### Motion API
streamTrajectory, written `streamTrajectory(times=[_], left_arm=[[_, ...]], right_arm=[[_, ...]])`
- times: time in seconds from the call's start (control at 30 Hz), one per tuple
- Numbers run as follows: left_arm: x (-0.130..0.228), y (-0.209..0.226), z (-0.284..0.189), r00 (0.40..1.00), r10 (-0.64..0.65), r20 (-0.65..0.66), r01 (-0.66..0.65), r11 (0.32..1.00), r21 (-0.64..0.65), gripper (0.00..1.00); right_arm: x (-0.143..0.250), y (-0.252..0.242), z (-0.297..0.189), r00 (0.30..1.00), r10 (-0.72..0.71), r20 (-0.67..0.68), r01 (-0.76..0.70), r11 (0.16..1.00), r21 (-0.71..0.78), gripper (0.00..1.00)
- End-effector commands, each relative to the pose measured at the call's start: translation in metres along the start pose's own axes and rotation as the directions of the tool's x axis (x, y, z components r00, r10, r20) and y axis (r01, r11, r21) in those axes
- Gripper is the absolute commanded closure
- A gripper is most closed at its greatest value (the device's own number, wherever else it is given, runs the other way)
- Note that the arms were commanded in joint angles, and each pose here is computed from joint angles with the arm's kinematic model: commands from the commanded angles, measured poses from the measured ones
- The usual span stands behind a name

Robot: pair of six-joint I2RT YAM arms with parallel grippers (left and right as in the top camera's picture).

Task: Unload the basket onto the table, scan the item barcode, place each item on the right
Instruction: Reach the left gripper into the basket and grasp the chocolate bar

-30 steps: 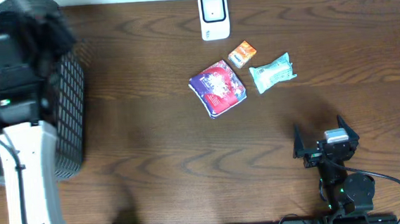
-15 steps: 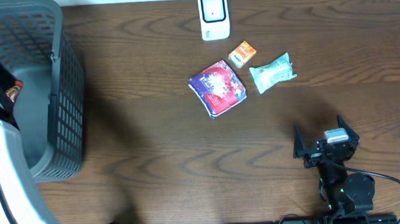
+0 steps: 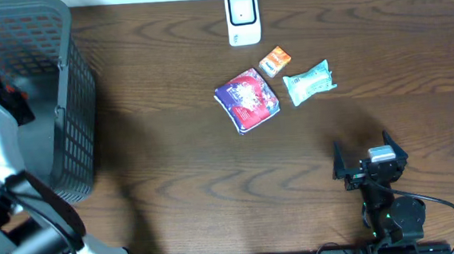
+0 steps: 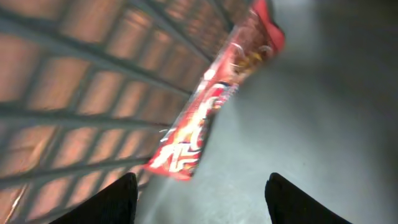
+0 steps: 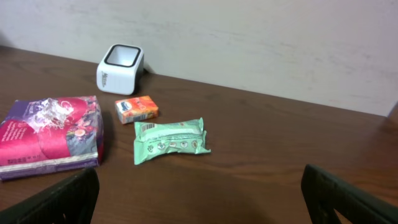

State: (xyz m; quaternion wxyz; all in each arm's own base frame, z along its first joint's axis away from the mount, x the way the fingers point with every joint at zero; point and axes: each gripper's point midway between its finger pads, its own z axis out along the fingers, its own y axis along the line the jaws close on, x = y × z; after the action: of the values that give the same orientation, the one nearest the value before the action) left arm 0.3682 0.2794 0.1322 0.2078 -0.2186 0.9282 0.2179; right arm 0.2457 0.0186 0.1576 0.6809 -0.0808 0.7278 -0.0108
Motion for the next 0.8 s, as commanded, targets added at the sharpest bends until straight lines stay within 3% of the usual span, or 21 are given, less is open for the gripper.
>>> streamTrajectory(times=[0.0, 0.47, 0.77], left_arm=[[0.008, -0.014, 0.022, 0.99, 0.139, -0.023, -0.138, 0.989, 0.048, 0.34], [0.02, -0.005, 0.069, 0.969, 0.239, -0.058, -0.237, 0.971, 0.043, 0.34], [0.032, -0.023, 0.093, 0.968, 0.241, -0.07, -0.231, 0.965, 0.127, 0.37]], right_arm=[[0.0, -0.002, 0.0, 1.0, 0.014, 0.0, -0.014, 1.0, 0.007, 0.01], [0.001, -0.002, 0.0, 1.0, 0.014, 0.0, -0.014, 1.0, 0.007, 0.01], [0.001, -0.002, 0.0, 1.0, 0.014, -0.001, -0.014, 1.0, 0.007, 0.01]])
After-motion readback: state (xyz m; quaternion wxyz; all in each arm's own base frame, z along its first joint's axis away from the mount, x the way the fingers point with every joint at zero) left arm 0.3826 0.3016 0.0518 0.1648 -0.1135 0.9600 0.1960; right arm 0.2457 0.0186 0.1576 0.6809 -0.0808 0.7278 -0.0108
